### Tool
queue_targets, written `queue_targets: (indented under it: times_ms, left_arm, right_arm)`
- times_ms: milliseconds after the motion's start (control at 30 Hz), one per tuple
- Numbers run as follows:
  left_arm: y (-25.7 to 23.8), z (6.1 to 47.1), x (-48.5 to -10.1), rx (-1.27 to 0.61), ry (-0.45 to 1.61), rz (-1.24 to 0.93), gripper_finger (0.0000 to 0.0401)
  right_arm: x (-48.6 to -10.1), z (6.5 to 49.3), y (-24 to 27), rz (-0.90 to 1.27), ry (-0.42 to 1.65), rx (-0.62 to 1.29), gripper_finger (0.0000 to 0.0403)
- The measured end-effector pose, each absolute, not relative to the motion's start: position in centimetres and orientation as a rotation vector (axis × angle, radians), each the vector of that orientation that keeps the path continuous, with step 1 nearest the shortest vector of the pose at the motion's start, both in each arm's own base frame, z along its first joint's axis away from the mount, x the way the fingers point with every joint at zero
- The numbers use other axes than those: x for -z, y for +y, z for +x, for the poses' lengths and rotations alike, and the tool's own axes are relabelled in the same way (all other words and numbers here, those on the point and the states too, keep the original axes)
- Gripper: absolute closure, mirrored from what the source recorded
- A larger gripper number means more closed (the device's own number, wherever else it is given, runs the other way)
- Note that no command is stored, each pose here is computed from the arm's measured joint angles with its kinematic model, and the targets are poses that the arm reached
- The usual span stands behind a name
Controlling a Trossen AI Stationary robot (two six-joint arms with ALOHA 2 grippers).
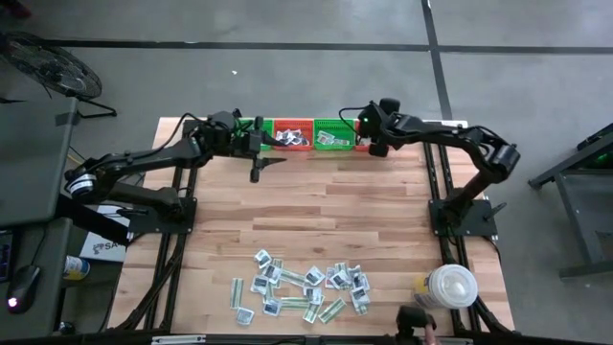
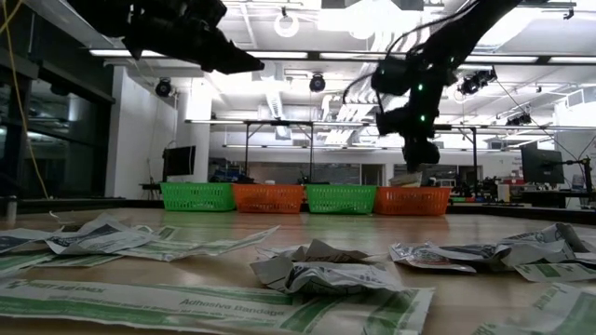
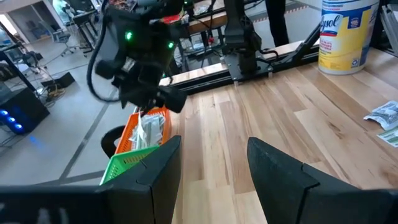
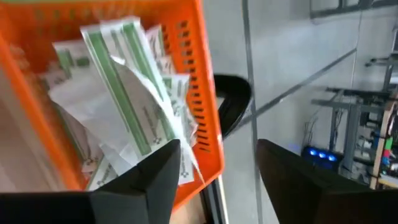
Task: Pick & Place First Aid Supplies
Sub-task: Put the green bandage pack in the right orange bin, then put the gray towelette pack in the left orange bin
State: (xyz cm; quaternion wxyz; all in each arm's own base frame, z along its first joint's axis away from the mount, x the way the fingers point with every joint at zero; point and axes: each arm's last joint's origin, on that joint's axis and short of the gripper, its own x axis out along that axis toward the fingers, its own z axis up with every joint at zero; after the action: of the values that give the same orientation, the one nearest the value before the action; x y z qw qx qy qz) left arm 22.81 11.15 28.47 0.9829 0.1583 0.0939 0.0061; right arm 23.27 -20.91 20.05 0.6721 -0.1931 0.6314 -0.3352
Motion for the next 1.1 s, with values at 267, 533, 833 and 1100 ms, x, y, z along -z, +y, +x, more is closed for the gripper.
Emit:
queue_targets:
  times_ms: [267,533,833,1100]
  left_arm:
    - [11.0,22.5,-28.7,-0.031,0.194,0.320,0.0222]
    - [11.0,22.4,-28.6,-0.027,0.209,0.308,0.0222]
    - [10.9,22.3,-28.3,-0.018,0.240,0.292,0.0222]
    - [10.9,22.3,-28.3,-0.011,0.238,0.290,0.0222]
  right_arm:
    - [-23.3,22.3,-19.8,-0.387,1.296,0.898,0.0192]
    - [-26.5,21.3,-16.9,-0.123,1.034,0.828,0.0198]
    - [-29.3,21.5,-10.7,0.178,0.816,0.490,0.0205]
    - [-28.9,23.0,-4.5,0.192,0.887,0.168,0.0208]
